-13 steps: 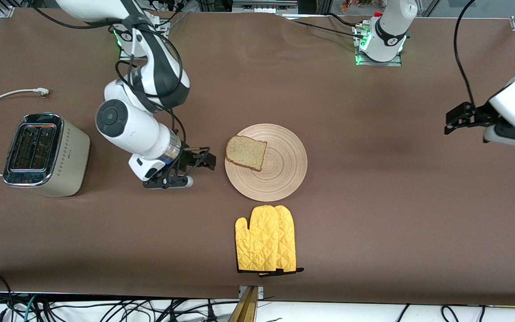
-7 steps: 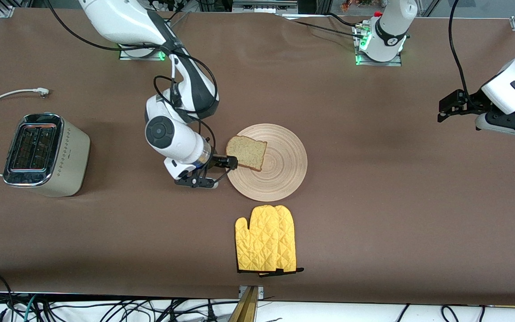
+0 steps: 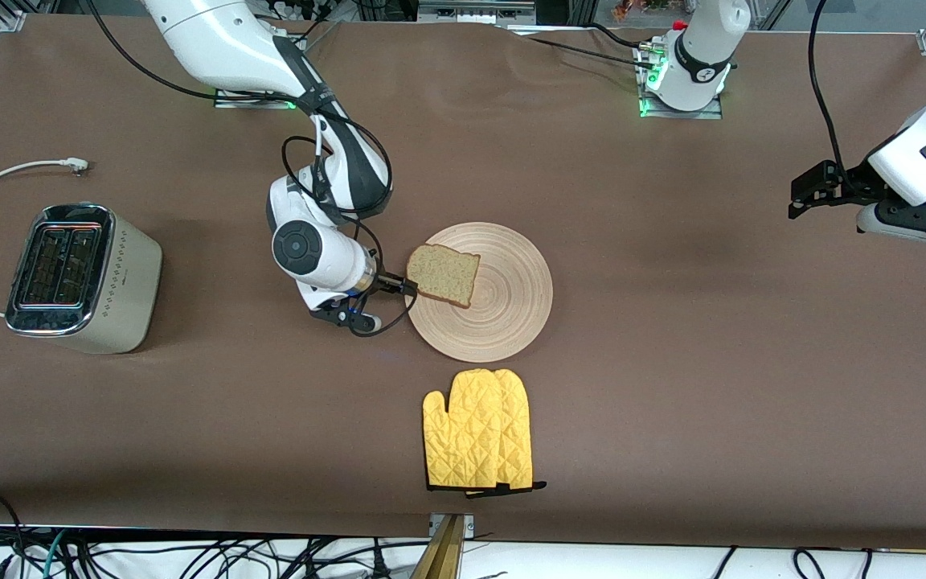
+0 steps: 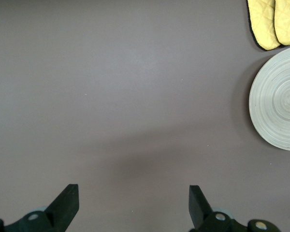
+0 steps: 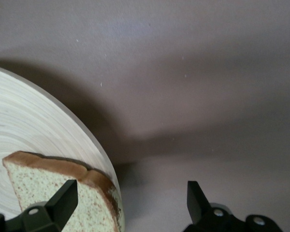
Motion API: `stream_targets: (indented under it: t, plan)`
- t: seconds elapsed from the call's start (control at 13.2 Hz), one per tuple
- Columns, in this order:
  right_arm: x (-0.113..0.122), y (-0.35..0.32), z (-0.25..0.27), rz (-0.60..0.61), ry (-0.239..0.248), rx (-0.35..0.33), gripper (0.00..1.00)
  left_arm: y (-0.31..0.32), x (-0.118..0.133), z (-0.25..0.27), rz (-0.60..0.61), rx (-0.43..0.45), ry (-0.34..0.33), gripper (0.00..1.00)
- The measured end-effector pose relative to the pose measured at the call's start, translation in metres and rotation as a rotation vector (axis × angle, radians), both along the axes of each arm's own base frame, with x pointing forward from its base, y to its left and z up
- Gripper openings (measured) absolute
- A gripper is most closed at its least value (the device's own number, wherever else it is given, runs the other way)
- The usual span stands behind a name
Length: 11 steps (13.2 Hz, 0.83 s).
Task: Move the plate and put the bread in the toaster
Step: 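Lower the right gripper over the bread slice on the plate, then close the right gripper on the bread slice edge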
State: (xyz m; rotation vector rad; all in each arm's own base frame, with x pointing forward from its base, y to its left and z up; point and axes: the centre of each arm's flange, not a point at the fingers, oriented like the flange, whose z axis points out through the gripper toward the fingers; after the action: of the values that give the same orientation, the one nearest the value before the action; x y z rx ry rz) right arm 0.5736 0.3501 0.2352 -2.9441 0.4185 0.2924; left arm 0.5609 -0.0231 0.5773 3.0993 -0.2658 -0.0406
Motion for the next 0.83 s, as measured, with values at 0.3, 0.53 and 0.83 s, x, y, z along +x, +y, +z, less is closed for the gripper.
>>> stream_targets:
  t: [0.3,0.53,0.83]
  plan:
    - [-0.011,0.011,0.000,-0.024,0.030,0.029,0.99,0.000,0.000,0.000,0.001,0.000,0.001,1.00]
    - [-0.018,0.020,0.000,-0.027,0.039,0.032,0.93,0.000,0.000,0.000,0.001,0.000,0.001,1.00]
    - [-0.026,0.027,-0.004,-0.013,0.049,0.030,0.78,0.000,-0.001,-0.001,0.000,0.000,0.008,1.00]
